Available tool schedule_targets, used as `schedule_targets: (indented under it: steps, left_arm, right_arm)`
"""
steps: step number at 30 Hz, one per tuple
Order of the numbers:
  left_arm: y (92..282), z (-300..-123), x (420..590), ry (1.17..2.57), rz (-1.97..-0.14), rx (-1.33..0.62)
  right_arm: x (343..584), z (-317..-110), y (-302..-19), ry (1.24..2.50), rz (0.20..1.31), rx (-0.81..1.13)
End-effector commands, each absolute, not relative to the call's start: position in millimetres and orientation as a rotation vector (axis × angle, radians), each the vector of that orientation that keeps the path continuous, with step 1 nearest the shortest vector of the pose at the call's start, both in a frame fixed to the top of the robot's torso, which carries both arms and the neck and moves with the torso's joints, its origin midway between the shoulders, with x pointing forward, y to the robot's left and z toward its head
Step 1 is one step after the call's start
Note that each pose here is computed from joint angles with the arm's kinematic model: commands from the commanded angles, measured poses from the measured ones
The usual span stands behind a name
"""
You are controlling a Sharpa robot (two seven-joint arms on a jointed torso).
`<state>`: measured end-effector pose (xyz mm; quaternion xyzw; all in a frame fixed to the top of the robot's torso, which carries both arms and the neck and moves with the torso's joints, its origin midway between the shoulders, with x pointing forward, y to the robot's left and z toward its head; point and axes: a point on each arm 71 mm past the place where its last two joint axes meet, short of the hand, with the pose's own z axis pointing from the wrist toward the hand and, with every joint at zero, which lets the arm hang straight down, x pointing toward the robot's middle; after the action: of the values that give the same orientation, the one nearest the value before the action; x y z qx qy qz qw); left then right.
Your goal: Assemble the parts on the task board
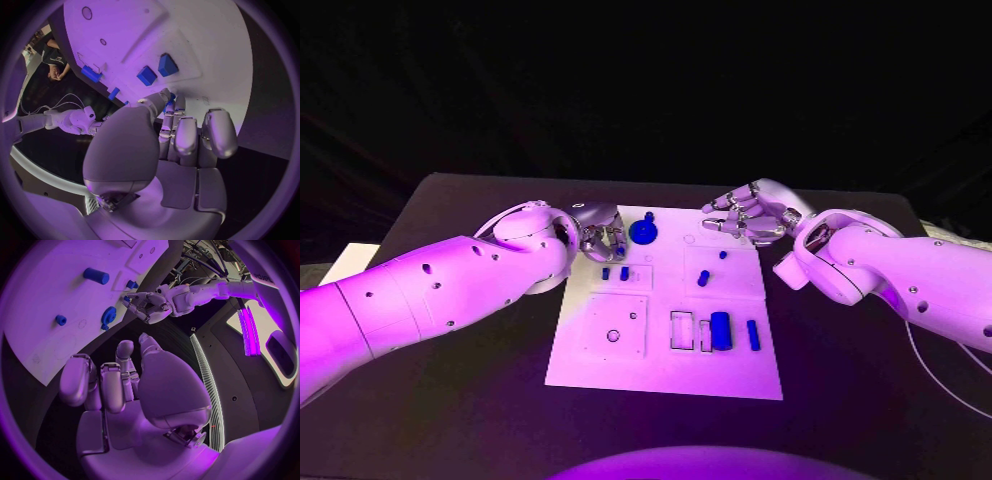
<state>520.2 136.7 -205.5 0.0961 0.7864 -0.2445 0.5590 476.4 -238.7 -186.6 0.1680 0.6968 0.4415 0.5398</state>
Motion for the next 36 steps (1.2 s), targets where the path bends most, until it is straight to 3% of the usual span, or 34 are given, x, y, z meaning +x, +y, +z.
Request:
schedule_targets:
  steps: [1,25,32,36]
  left_arm:
    - [137.8,-208.8,520.2,1.873,-0.547,0.251]
    - [145.7,-209.0,521.9,1.876,-0.537,0.213]
    - [165.2,-205.4,520.5,1.855,-0.564,0.148]
    - [180.4,-197.7,519.0,1.801,-0.721,-0.015]
  right_arm:
    - [476,-187,-237,1.664,1.062,0.388]
    - [477,-189,-243,1.677,1.023,0.393]
    - [481,-192,-254,1.696,0.872,0.283]
    - [480,-193,-259,1.704,0.728,0.119]
